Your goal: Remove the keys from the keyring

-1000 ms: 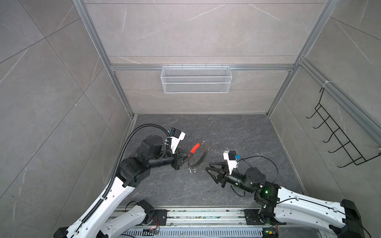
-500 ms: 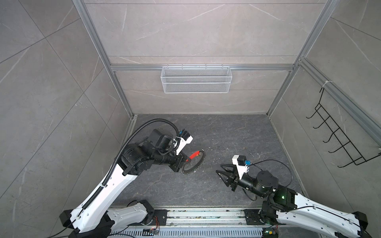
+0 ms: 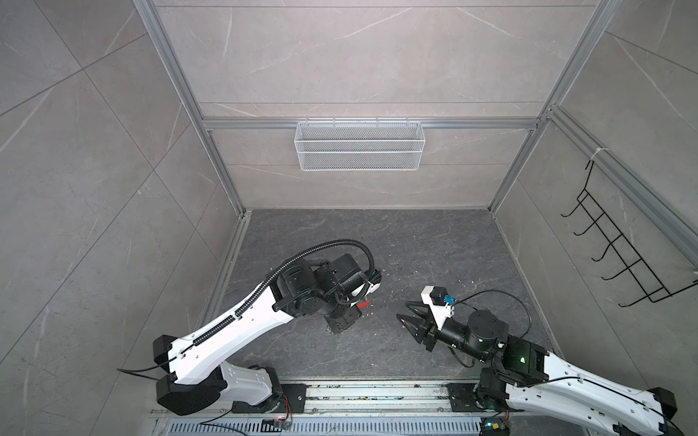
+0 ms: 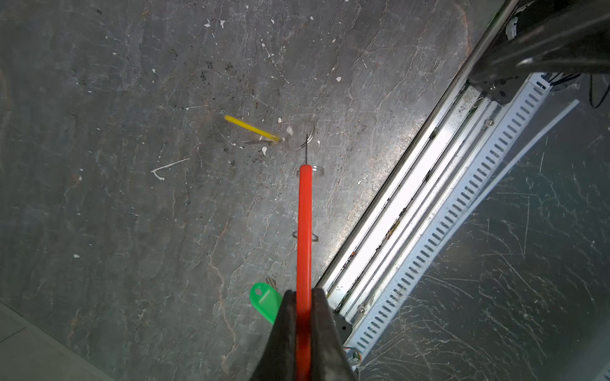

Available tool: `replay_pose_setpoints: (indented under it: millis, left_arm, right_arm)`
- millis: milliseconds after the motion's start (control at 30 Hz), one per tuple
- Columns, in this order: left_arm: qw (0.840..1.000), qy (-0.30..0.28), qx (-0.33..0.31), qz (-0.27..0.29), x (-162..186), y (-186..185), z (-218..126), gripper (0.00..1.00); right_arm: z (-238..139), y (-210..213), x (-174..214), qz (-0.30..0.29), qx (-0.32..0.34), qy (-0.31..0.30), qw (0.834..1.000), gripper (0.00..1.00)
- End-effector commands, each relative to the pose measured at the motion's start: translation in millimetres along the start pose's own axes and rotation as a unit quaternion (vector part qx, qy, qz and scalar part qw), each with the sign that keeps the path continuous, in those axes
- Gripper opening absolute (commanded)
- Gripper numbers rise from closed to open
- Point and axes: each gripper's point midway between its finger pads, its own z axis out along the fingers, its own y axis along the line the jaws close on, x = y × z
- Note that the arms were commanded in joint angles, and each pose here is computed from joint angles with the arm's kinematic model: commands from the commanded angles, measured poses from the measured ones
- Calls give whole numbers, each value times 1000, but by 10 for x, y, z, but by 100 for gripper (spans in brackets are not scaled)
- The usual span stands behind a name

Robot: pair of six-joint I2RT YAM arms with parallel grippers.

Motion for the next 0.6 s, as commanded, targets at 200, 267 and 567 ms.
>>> replay_pose_setpoints:
  millis: [200, 267, 567]
  left_arm:
    - [998, 8, 17, 66, 115, -149, -178, 0]
    - [998, -9, 22, 64, 99, -161, -234, 0]
    - [997, -43, 44, 54, 58, -228, -327, 0]
  right_arm:
    - [147, 307, 9, -35, -80, 20, 996, 51]
    - [141, 342, 10, -40, -91, 19, 995, 51]
    - [320, 366, 30, -56, -93, 32, 994, 48]
